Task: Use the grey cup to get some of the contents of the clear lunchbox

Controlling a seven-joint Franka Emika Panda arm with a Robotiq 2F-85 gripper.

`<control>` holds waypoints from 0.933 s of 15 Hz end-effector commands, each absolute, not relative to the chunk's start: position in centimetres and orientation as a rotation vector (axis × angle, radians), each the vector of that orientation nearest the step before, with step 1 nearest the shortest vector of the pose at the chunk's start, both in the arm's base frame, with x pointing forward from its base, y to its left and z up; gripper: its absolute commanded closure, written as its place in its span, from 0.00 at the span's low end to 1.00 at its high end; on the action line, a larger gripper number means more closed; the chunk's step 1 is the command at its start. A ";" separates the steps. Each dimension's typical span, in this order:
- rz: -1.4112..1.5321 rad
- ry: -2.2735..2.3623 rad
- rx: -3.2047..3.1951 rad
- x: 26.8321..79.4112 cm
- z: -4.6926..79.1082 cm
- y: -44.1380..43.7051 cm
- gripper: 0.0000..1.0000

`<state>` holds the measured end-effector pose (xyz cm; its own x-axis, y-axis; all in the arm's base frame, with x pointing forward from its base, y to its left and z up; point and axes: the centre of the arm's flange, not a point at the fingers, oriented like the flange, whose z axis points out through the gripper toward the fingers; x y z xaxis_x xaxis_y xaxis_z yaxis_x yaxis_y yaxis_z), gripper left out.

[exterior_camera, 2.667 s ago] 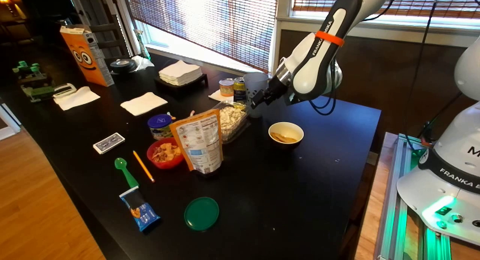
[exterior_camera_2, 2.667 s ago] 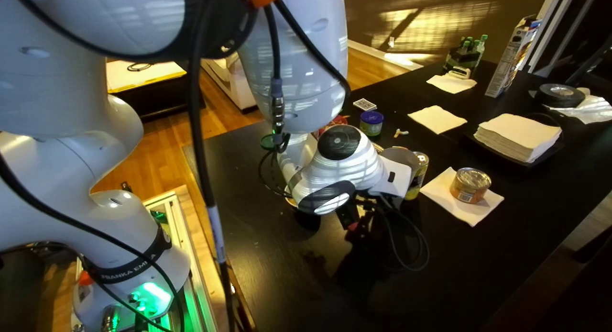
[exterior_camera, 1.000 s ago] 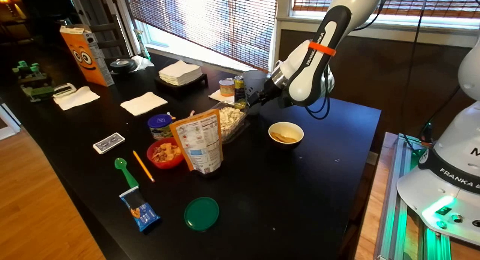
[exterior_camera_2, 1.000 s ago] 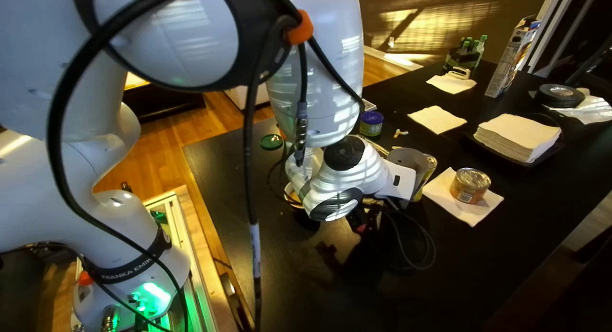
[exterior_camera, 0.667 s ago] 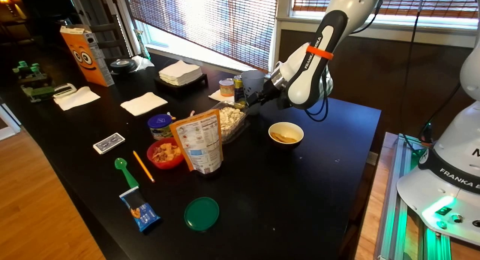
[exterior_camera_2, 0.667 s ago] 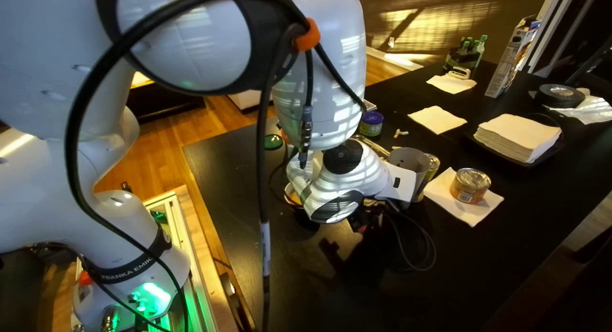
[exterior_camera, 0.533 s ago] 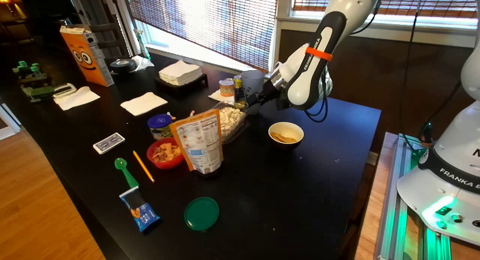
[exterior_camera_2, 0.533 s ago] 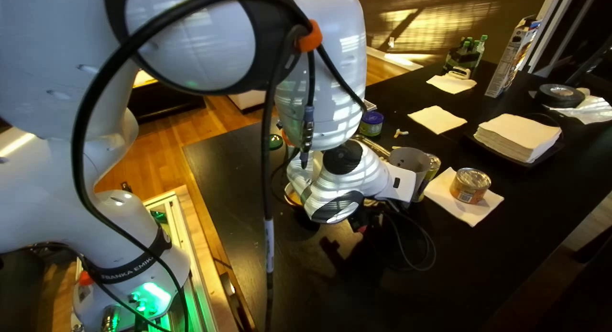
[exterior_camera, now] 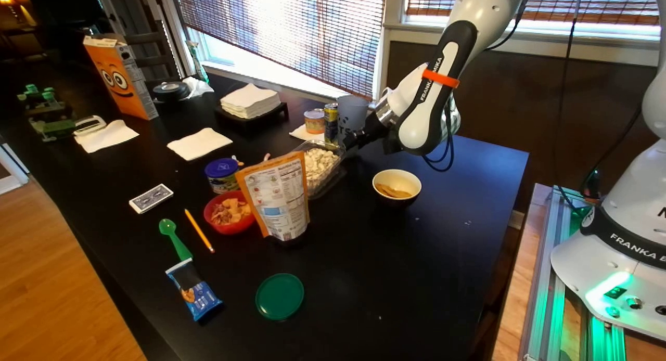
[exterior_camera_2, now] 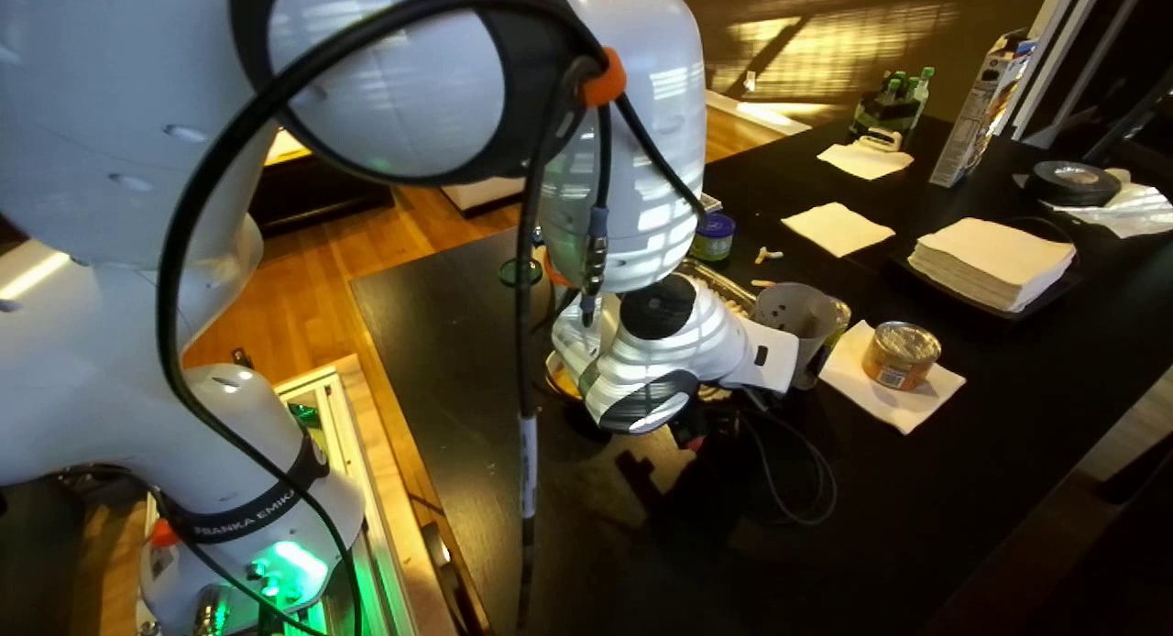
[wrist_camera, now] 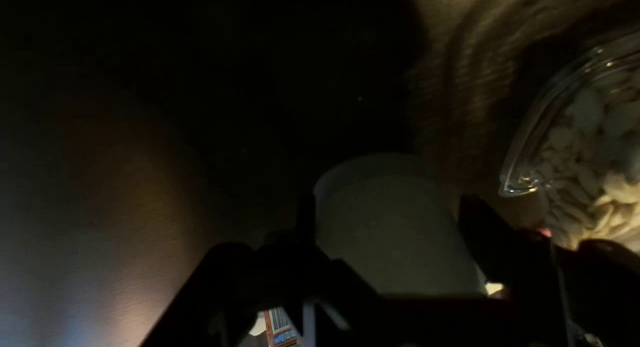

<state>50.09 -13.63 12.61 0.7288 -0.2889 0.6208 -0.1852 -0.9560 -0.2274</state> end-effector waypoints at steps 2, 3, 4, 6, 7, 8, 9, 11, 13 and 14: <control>-1.065 0.404 -2.761 50.4 12.2 -13.8 0.15; -1.064 0.403 -2.764 50.4 12.2 -13.8 0.05; -1.064 0.403 -2.767 50.3 12.2 -13.9 0.01; -1.072 0.399 -2.773 50.2 12.4 -13.9 0.00; -1.073 0.395 -2.782 50.1 12.6 -13.9 0.00; -1.079 0.395 -2.789 49.9 12.7 -14.0 0.00; -1.089 0.394 -2.797 49.8 12.8 -14.1 0.00; -1.134 0.393 -2.795 49.6 13.1 -14.4 0.00; -1.198 0.362 -2.774 49.6 13.1 -14.6 0.00; -1.224 0.352 -2.759 49.7 13.1 -14.6 0.00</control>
<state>49.63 -14.72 12.91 0.6854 -0.2667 0.6775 -0.1887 -0.9638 -0.1885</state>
